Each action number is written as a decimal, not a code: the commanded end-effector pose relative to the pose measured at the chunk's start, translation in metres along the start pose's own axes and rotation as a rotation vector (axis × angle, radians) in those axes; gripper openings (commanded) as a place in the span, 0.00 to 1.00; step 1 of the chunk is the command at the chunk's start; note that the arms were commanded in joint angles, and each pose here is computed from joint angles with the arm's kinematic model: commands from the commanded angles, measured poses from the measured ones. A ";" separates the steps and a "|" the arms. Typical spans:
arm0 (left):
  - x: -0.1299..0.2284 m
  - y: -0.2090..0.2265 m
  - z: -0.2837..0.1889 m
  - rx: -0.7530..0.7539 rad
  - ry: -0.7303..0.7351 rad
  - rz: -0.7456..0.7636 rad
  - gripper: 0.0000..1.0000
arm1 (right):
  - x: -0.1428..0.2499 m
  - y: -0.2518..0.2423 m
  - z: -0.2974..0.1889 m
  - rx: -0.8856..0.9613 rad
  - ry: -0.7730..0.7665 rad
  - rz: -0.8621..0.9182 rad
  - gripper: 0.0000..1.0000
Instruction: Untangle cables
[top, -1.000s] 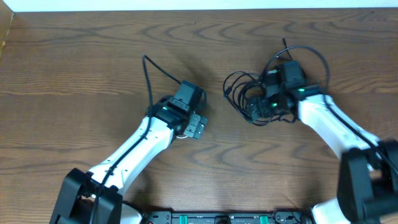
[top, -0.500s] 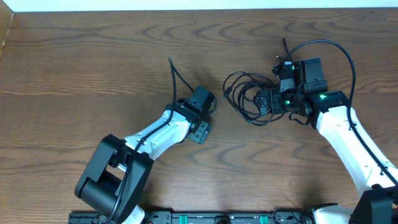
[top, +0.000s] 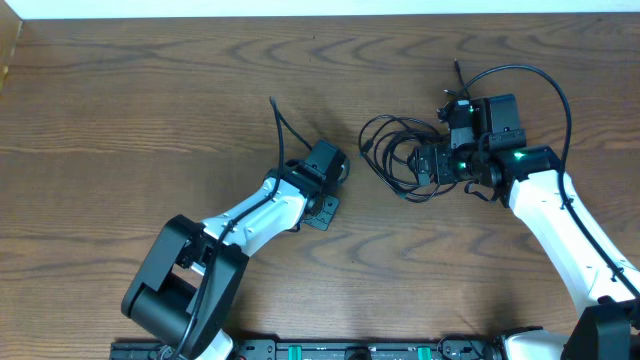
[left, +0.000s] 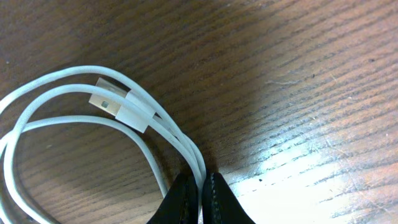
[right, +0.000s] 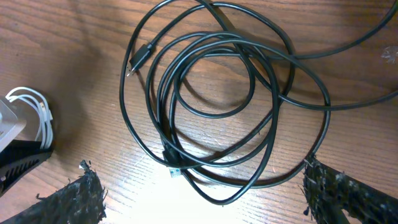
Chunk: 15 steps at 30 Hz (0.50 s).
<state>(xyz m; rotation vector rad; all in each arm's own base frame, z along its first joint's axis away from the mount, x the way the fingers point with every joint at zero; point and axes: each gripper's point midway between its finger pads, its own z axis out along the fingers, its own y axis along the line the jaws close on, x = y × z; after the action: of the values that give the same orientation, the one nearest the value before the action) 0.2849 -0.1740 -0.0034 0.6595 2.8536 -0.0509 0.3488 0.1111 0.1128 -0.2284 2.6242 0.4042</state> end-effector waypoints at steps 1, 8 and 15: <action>0.008 0.000 0.006 0.008 0.017 -0.058 0.07 | -0.001 0.000 -0.002 -0.001 -0.005 0.010 0.99; -0.023 -0.046 -0.042 0.287 -0.128 0.038 0.07 | -0.001 0.000 -0.002 -0.001 -0.005 0.014 0.99; -0.029 -0.047 -0.057 0.296 -0.176 0.063 0.07 | 0.000 0.009 -0.002 -0.052 0.001 0.021 0.99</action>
<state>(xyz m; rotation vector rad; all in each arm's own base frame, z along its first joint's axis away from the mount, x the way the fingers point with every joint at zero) 0.2802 -0.2187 0.0540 0.7146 2.6976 -0.4549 0.3479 0.1135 0.1132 -0.2247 2.6255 0.4265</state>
